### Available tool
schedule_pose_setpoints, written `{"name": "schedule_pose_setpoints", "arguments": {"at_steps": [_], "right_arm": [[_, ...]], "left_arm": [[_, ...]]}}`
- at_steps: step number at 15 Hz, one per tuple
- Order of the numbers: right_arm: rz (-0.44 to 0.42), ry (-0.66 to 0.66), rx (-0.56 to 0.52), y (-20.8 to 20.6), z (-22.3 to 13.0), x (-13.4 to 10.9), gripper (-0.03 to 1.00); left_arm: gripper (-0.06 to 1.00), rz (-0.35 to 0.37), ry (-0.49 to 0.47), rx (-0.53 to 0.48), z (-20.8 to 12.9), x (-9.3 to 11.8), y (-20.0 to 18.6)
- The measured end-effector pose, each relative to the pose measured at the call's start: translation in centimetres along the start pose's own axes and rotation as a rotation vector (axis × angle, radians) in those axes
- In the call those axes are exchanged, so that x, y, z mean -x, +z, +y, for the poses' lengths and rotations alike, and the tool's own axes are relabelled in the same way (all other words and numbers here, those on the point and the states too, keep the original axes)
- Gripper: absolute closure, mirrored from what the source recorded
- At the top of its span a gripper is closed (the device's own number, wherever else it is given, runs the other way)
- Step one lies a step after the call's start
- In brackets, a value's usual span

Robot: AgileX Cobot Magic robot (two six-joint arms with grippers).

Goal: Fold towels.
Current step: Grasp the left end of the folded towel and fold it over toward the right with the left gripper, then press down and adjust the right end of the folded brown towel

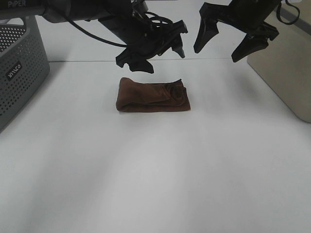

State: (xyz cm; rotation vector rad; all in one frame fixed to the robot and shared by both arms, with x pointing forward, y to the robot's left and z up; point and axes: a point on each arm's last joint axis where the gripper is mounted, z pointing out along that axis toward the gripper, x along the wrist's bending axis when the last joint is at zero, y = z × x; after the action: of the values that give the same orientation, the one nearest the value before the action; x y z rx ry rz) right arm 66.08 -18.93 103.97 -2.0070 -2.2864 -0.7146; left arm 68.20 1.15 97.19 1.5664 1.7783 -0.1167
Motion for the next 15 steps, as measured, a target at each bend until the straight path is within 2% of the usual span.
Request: {"name": "schedule_pose_setpoints", "arguments": {"at_steps": [2, 4, 6, 8, 10, 12, 15], "right_arm": [[0.015, 0.009, 0.022, 0.0, 0.2, -0.1, 0.07], [0.103, 0.039, 0.047, 0.5, 0.5, -0.8, 0.07], [0.275, 0.069, 0.027, 2.5, 0.8, -1.6, 0.07], [0.473, 0.095, 0.021, 5.0, 1.1, -2.4, 0.07], [0.602, 0.087, -0.001, 7.8, 0.8, -3.1, 0.07], [0.660, 0.072, -0.049, 11.2, -0.1, -3.8, 0.07], [0.656, 0.116, -0.111, 15.7, -1.3, -2.9, 0.07]], "left_arm": [[0.11, 0.003, 0.088, 0.042, 1.1, 0.2, -1.5], [0.11, 0.049, 0.158, 0.089, 3.1, -0.7, -3.8], [0.11, 0.113, 0.165, 0.124, 5.5, -2.7, -6.5], [0.11, 0.168, 0.130, 0.119, 7.1, -5.1, -7.9], [0.11, 0.218, 0.094, 0.086, 7.9, -7.2, -8.7], [0.11, 0.233, 0.093, 0.076, 7.9, -7.5, -8.8], [0.11, 0.226, 0.088, 0.070, 7.8, -7.5, -8.7]]}}
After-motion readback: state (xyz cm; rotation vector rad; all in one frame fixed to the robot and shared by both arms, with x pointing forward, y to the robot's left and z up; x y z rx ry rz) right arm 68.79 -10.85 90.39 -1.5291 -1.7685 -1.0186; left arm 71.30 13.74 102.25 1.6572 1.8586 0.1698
